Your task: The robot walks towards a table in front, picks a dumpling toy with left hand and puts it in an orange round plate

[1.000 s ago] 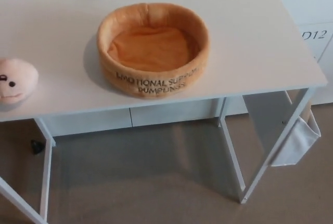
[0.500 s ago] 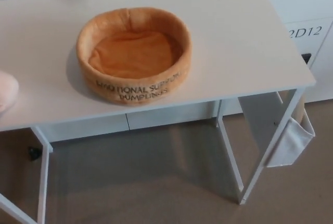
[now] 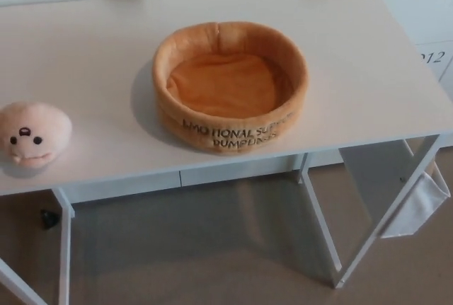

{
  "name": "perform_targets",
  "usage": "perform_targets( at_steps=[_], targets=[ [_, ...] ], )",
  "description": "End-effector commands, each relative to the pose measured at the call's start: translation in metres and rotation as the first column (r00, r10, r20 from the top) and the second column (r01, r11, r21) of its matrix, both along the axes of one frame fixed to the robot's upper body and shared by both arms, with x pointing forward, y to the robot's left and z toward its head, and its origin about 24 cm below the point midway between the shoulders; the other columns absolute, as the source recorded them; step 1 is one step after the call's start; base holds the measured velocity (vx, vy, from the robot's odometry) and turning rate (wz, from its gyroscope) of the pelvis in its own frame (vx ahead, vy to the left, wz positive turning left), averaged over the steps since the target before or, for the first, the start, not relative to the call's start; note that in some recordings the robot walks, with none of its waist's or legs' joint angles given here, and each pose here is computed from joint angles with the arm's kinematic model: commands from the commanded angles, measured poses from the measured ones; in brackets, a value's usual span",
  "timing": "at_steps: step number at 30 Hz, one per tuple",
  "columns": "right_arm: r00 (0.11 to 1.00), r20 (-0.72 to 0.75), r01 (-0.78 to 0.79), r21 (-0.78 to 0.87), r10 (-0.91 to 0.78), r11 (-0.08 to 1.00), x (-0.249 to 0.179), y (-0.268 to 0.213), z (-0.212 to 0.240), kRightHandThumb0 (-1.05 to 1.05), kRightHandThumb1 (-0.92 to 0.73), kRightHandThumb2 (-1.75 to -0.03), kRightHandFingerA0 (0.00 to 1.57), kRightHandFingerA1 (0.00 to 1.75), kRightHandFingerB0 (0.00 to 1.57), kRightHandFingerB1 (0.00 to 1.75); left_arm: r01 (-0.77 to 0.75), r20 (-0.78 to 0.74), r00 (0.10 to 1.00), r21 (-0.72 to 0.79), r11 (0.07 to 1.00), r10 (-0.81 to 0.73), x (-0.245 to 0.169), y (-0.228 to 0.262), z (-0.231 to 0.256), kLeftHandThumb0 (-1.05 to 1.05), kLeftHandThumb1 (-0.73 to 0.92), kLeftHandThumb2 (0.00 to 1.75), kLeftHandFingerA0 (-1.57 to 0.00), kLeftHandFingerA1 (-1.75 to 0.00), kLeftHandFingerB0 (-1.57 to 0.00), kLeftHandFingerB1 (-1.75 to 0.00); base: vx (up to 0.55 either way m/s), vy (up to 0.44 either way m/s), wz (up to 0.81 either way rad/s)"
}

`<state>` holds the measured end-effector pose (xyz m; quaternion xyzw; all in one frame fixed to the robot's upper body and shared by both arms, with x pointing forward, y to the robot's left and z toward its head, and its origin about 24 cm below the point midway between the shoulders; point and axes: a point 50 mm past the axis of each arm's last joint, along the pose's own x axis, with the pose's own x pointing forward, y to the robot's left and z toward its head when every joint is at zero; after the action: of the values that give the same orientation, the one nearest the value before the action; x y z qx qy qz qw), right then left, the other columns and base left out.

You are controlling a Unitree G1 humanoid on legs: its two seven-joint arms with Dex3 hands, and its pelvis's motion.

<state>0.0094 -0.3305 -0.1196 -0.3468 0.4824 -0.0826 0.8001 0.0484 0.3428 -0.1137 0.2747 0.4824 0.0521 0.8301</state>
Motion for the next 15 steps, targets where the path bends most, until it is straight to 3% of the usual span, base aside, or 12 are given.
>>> perform_targets(
  at_steps=[1, 11, 13, 15],
  targets=[
    [1.000, 0.005, -0.006, -0.010, 0.006, 1.000, 0.0056, -0.0044, 0.0021, -0.37, -0.66, -0.61, 0.93, 0.53, 0.42, 0.34, -0.020, -0.002, 1.000, -0.006, 1.000, 0.020, 0.0002, 0.0011, 0.0000, -0.23, 0.63, 0.59, -0.75, -0.99, -0.35, -0.33, 0.00, -0.034, 0.10],
    [1.000, 0.002, -0.013, -0.002, 0.013, 1.000, 0.0052, -0.0037, 0.0020, -0.39, -0.67, -0.61, 0.92, 0.54, 0.41, 0.34, -0.014, -0.005, 1.000, -0.014, 1.000, 0.014, -0.0027, 0.0028, 0.0012, -0.25, 0.63, 0.59, -0.75, -1.01, -0.34, -0.33, 0.00, -0.058, -0.01],
    [1.000, 0.007, -0.012, 0.002, 0.012, 1.000, 0.0065, -0.0023, 0.0014, -0.39, -0.67, -0.61, 0.93, 0.54, 0.42, 0.34, 0.011, -0.001, 1.000, -0.008, 1.000, -0.011, -0.0010, 0.0021, 0.0018, -0.24, 0.63, 0.59, -0.73, -0.92, -0.35, -0.33, -0.05, 0.020, -0.12],
    [1.000, 0.005, -0.005, 0.006, 0.005, 1.000, 0.0076, -0.0023, 0.0010, -0.39, -0.66, -0.61, 0.93, 0.53, 0.42, 0.34, 0.023, -0.009, 1.000, 0.004, 1.000, -0.023, 0.0001, 0.0024, 0.0017, -0.24, 0.63, 0.59, -0.74, -0.98, -0.34, -0.33, -0.05, 0.135, -0.14]
  ],
)
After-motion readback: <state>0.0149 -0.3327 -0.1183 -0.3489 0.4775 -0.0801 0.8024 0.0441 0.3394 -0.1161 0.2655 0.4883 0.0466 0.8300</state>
